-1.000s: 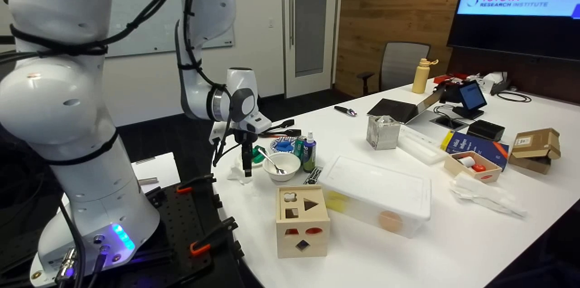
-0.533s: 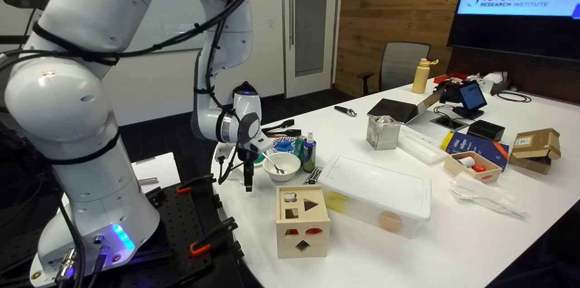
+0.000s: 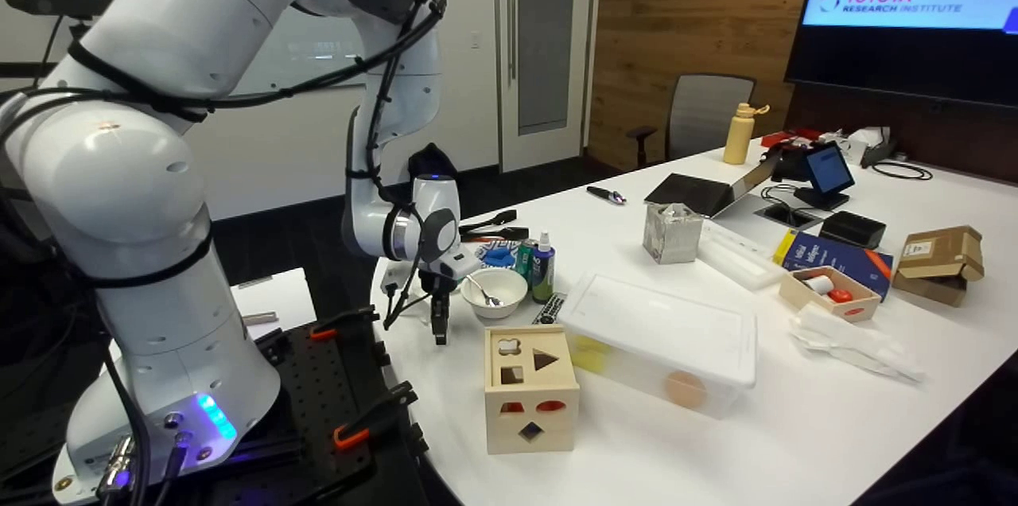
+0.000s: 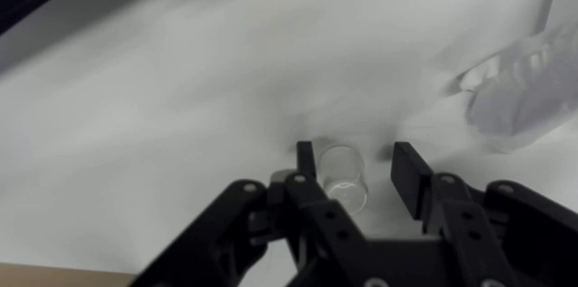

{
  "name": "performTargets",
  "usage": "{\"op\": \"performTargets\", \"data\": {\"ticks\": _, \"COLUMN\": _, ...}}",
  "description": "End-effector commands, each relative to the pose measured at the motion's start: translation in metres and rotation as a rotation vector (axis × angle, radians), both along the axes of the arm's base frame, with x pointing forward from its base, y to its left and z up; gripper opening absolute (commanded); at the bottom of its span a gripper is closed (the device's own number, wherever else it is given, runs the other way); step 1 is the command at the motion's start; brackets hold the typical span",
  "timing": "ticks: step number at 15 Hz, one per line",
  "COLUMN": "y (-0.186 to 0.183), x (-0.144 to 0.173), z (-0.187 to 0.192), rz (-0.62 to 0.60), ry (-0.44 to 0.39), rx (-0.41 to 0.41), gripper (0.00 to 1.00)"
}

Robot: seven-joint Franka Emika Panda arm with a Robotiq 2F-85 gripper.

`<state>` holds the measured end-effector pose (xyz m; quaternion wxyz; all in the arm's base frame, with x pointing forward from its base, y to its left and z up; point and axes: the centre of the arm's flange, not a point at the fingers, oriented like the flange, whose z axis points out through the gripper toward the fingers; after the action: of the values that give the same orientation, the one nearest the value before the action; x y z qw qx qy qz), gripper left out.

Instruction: Pick up the clear cap next to the white bowl and place it on the blue spray bottle

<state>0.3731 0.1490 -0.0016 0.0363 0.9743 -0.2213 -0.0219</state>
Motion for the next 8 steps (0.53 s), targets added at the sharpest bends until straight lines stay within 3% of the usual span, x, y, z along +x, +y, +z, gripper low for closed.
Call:
{"op": "performTargets", "data": {"ticks": 1, "y": 0.004, "x": 0.002, "z": -0.006, "rz": -0.027, "ry": -0.016, "rx": -0.038, "gripper": 0.18}}
{"op": "performTargets", "data": {"ticks": 3, "y": 0.007, "x": 0.003, "z": -0.007, "rz": -0.038, "ry": -0.016, "rx": -0.046, "gripper": 0.03}}
{"op": "performTargets", "data": {"ticks": 8, "y": 0.015, "x": 0.012, "z": 0.022, "rz": -0.003, "ry": -0.014, "rx": -0.061, "gripper": 0.06}}
